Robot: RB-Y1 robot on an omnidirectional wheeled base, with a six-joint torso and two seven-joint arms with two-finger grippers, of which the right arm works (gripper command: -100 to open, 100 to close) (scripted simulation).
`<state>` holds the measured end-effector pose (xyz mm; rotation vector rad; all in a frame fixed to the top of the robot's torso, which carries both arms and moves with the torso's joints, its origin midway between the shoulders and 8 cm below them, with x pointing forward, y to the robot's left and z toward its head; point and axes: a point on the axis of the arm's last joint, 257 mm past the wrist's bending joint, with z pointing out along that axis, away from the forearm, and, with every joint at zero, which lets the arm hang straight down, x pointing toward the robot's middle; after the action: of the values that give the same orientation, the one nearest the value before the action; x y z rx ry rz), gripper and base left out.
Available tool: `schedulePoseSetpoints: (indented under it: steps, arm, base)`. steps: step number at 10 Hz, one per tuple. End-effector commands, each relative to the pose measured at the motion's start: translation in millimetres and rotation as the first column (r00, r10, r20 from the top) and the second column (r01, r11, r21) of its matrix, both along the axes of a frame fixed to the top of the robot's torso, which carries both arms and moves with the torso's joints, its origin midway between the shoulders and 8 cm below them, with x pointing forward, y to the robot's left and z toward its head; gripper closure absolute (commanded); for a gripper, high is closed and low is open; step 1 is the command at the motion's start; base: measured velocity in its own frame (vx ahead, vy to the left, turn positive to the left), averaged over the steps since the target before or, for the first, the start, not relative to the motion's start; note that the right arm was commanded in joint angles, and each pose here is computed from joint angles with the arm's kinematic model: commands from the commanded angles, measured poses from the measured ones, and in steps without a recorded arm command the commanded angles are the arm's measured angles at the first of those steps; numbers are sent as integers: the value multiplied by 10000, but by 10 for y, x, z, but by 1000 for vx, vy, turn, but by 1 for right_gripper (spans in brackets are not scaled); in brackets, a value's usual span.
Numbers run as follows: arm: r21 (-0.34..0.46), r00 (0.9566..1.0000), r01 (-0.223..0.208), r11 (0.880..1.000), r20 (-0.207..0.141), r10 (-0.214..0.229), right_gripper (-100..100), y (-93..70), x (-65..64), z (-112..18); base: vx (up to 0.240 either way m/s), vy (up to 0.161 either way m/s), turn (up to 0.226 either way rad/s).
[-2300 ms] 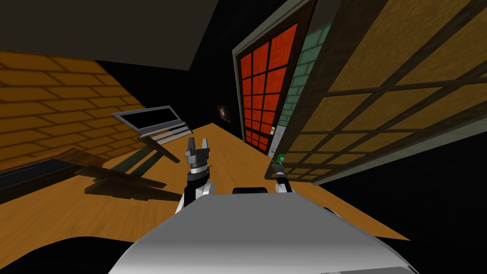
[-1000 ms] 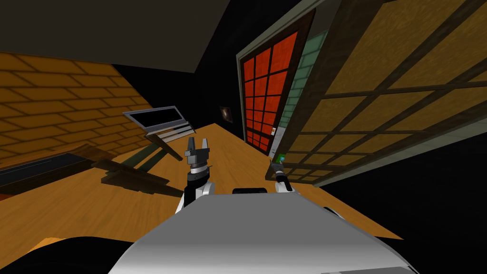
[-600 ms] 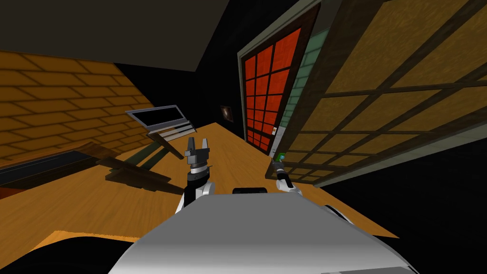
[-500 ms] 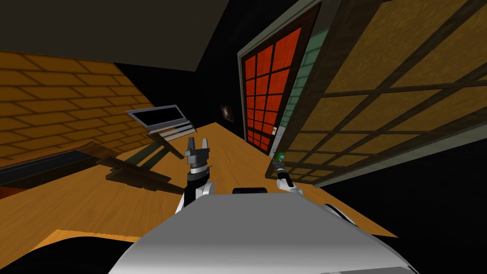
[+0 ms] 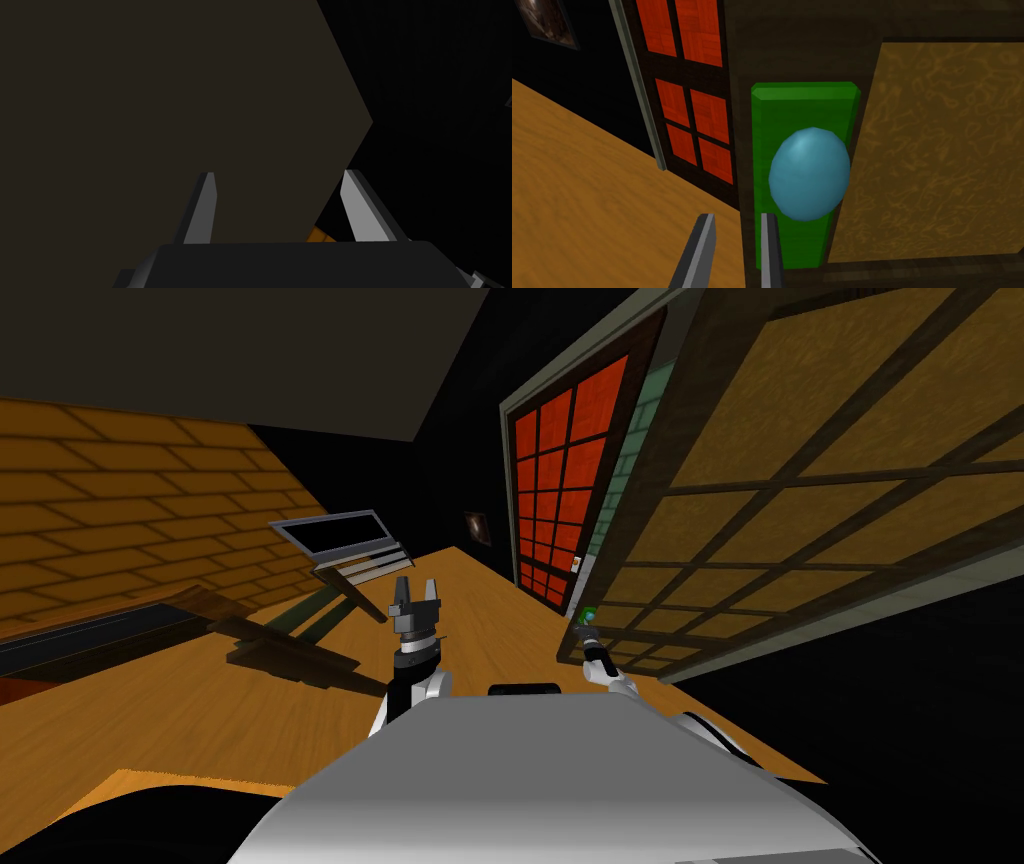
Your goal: Pull the door open
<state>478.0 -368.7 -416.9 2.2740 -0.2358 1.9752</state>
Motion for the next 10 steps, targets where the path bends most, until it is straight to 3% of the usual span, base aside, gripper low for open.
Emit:
schedulePoseSetpoints:
  steps: [1,5,6,10]
  arm:
    - [-52,9999,43,10000,93,-43,100,-38,7,35]
    - [-52,9999,43,10000,93,-43,100,-38,7,35]
    - [-118,9995,-23,9999,304,26,-100,-4,-47,58]
    - [-237,9972,-160,9996,725,177,-100,68,-157,107]
  base:
    - [2,-5,-47]
    - [-7,-1,1]
    - [-56,-23,-1]
    - [-104,-25,-2]
